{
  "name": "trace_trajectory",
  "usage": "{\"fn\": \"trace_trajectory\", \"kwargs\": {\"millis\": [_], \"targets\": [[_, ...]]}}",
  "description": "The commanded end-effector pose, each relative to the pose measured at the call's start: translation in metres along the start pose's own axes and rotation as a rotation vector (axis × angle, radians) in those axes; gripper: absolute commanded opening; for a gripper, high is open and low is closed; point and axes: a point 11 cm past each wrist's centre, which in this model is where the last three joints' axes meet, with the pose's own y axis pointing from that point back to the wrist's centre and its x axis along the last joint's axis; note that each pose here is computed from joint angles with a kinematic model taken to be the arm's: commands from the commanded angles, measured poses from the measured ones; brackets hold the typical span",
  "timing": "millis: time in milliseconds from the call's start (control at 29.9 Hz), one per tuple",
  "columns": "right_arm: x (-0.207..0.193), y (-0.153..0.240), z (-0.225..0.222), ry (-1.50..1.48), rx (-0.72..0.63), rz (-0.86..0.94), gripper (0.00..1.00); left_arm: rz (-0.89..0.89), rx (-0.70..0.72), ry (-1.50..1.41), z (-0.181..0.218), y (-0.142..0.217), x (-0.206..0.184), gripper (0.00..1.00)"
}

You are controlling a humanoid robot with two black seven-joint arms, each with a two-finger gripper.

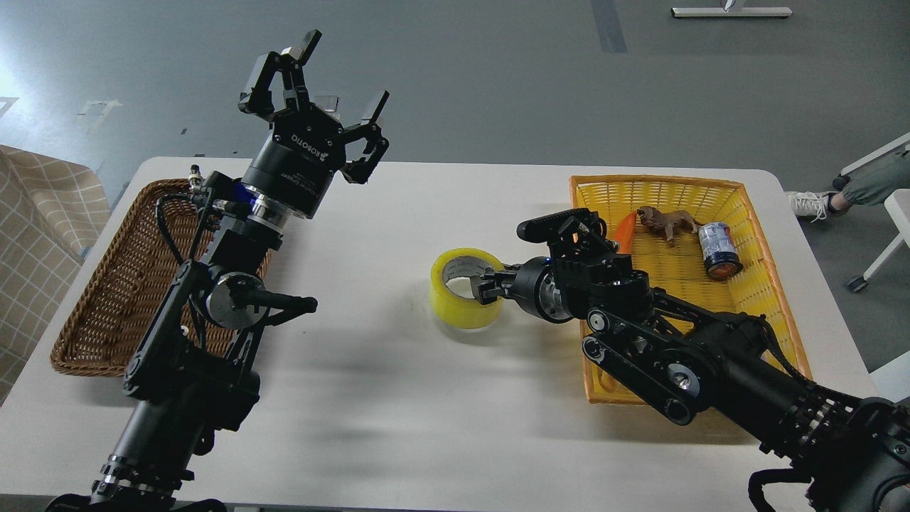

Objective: Place and transfer tape with both arms
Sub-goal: 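Release the tape roll and pull the right gripper back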

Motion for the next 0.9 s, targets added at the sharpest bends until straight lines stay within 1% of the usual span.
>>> {"fn": "trace_trajectory", "kwargs": {"millis": [0,33,100,167,234,268,301,335,401,468,569,703,736,803,836,870], "targets": [[-0.004,0.0,-0.001,-0.003,0.003,-0.007,0.02,0.002,-0.004,0.0,0.001,0.001,0.001,0.98],[-0.005,0.0,-0.001,-0.004,0.003,-0.01,0.04,0.002,-0.004,0.0,0.001,0.001,0.001,0.98],[-0.004,0.0,-0.002,-0.002,0.007,-0.008,0.12,0.001,-0.005,-0.001,0.002,0.0,0.001,0.98],[-0.001,0.002,-0.006,0.003,0.02,0.0,0.14,0.007,-0.007,-0.001,0.002,0.0,0.002,0.98],[0.002,0.004,-0.011,0.004,0.033,0.013,0.36,0.012,-0.011,-0.002,0.003,0.001,0.003,0.98],[0.004,0.004,-0.012,0.003,0.037,0.018,0.45,0.013,-0.013,-0.002,0.004,0.001,0.004,0.98],[0.005,0.005,-0.013,0.004,0.041,0.021,0.5,0.014,-0.017,-0.001,0.005,0.001,0.004,0.98],[0.006,0.006,-0.014,0.003,0.043,0.023,0.52,0.013,-0.016,-0.001,0.005,0.001,0.004,0.98],[0.009,0.007,-0.012,-0.008,0.039,0.035,0.61,0.016,-0.016,-0.002,0.005,0.003,0.006,0.98],[0.012,0.008,-0.013,-0.013,0.042,0.043,0.62,0.017,-0.017,-0.002,0.006,0.003,0.006,0.98],[0.01,0.01,-0.017,-0.018,0.058,0.046,0.71,0.02,-0.013,-0.009,0.007,0.005,0.008,0.98],[0.014,0.011,-0.017,-0.031,0.06,0.07,0.79,0.023,-0.009,-0.023,0.01,0.008,0.011,0.98],[0.018,0.012,-0.017,-0.038,0.06,0.079,0.81,0.025,-0.008,-0.026,0.011,0.008,0.013,0.98],[0.035,0.018,-0.013,-0.081,0.066,0.137,0.89,0.032,-0.006,-0.032,0.012,0.008,0.014,0.98],[0.047,0.024,-0.013,-0.105,0.075,0.18,0.95,0.035,-0.007,-0.031,0.012,0.008,0.014,0.98],[0.058,0.031,-0.015,-0.123,0.09,0.22,0.96,0.037,-0.006,-0.031,0.011,0.008,0.014,0.98]]}}
